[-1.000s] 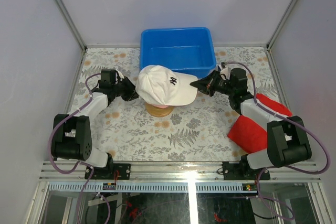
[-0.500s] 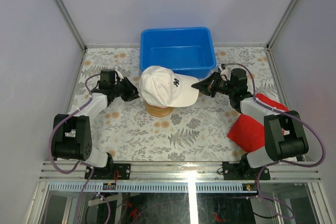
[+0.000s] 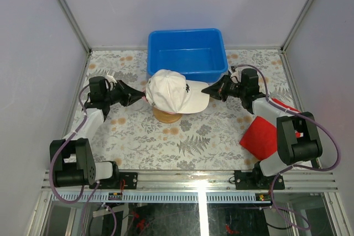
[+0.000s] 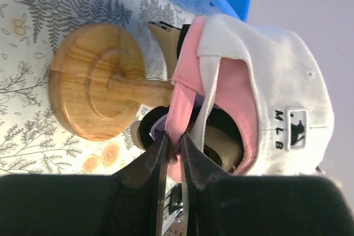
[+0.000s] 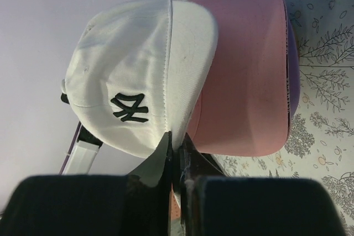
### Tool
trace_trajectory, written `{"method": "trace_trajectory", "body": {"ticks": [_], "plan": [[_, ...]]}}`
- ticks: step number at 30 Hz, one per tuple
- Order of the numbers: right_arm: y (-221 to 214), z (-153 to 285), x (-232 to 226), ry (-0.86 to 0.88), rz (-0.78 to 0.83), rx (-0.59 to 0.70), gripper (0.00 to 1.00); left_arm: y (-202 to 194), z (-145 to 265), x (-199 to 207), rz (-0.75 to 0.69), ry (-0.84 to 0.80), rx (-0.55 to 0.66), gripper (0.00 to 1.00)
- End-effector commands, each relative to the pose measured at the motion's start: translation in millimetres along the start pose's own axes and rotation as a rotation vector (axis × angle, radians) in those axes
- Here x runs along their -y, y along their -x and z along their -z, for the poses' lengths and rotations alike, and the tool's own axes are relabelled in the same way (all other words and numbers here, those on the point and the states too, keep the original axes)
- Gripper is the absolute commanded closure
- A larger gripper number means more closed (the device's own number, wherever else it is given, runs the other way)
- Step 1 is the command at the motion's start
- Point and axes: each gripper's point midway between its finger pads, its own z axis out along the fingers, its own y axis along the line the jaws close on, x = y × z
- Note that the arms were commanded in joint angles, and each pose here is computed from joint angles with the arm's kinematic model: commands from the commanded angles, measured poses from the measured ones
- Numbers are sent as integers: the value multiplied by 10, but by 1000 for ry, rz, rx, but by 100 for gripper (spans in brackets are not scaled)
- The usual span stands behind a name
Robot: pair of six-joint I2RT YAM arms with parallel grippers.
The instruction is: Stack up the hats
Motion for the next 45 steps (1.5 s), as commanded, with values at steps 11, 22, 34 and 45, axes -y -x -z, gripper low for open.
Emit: {"method": "trace_trajectory", "body": {"ticks": [11, 22, 34, 45], "plan": [[-96, -26, 94, -58, 26, -47, 100, 156, 312, 109, 67, -130, 59, 65], [-114, -38, 85, -63, 30, -49, 100, 190, 326, 221, 78, -148, 56, 59], [-143, -27, 110, -65, 26, -52, 100, 116, 170, 411, 71, -172, 30, 68], [-147, -26, 106, -60, 23, -51, 100, -16, 1, 347, 74, -144, -2, 69]]}}
